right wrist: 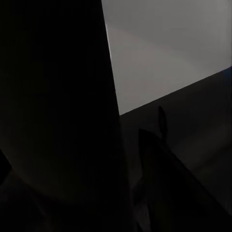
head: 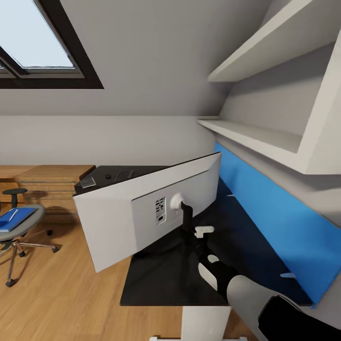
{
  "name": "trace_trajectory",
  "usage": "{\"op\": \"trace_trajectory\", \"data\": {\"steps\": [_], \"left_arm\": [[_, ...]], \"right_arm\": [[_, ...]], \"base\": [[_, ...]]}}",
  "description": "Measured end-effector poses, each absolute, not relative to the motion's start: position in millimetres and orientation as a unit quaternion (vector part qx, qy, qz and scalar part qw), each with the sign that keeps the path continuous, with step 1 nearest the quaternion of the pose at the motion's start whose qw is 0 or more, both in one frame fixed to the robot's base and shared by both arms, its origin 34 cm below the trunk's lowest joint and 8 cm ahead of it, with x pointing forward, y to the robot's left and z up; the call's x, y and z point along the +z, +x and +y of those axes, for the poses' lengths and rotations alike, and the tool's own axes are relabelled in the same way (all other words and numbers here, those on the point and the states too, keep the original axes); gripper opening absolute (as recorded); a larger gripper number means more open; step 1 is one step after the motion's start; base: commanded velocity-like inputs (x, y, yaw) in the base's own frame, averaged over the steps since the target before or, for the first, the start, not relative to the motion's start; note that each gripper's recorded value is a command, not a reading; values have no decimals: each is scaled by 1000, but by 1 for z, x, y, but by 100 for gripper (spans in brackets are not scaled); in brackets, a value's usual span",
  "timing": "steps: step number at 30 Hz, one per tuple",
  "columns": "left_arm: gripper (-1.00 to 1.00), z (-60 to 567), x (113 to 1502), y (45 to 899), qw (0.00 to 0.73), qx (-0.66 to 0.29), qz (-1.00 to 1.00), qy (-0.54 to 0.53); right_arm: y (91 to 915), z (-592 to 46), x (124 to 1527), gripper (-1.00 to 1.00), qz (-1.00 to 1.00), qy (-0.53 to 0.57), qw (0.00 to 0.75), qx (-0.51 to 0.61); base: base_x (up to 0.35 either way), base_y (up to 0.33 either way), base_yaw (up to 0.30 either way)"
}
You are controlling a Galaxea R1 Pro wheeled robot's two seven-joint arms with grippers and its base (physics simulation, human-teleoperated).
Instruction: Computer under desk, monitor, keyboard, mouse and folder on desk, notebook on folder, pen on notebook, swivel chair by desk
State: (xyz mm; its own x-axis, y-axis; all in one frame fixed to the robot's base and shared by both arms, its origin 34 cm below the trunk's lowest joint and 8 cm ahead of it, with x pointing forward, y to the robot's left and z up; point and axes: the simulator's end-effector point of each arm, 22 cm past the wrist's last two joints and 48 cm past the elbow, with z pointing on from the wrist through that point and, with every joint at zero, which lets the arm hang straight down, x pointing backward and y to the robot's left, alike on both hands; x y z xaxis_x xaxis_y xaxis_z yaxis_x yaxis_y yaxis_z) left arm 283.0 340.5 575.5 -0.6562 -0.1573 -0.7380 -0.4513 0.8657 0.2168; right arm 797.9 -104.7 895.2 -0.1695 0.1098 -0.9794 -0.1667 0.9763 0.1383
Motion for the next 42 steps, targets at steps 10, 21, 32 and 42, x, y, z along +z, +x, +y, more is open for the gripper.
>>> {"op": "trace_trajectory", "data": {"steps": [10, 21, 32, 42], "left_arm": [[100, 340, 576, 283, 378, 195, 889, -171], [100, 341, 575, 283, 377, 195, 889, -172], [100, 341, 575, 283, 377, 195, 889, -172], [100, 341, 575, 282, 376, 196, 889, -173]], "right_arm": [[798, -104, 895, -100, 757, -19, 644, 107], [798, -105, 895, -100, 757, -19, 644, 107], [798, -105, 896, -100, 756, -21, 645, 107], [798, -105, 896, -100, 756, -21, 645, 107]], "base": [[0, -215, 0], [0, -167, 0], [0, -3, 0], [0, 0, 0]]}}
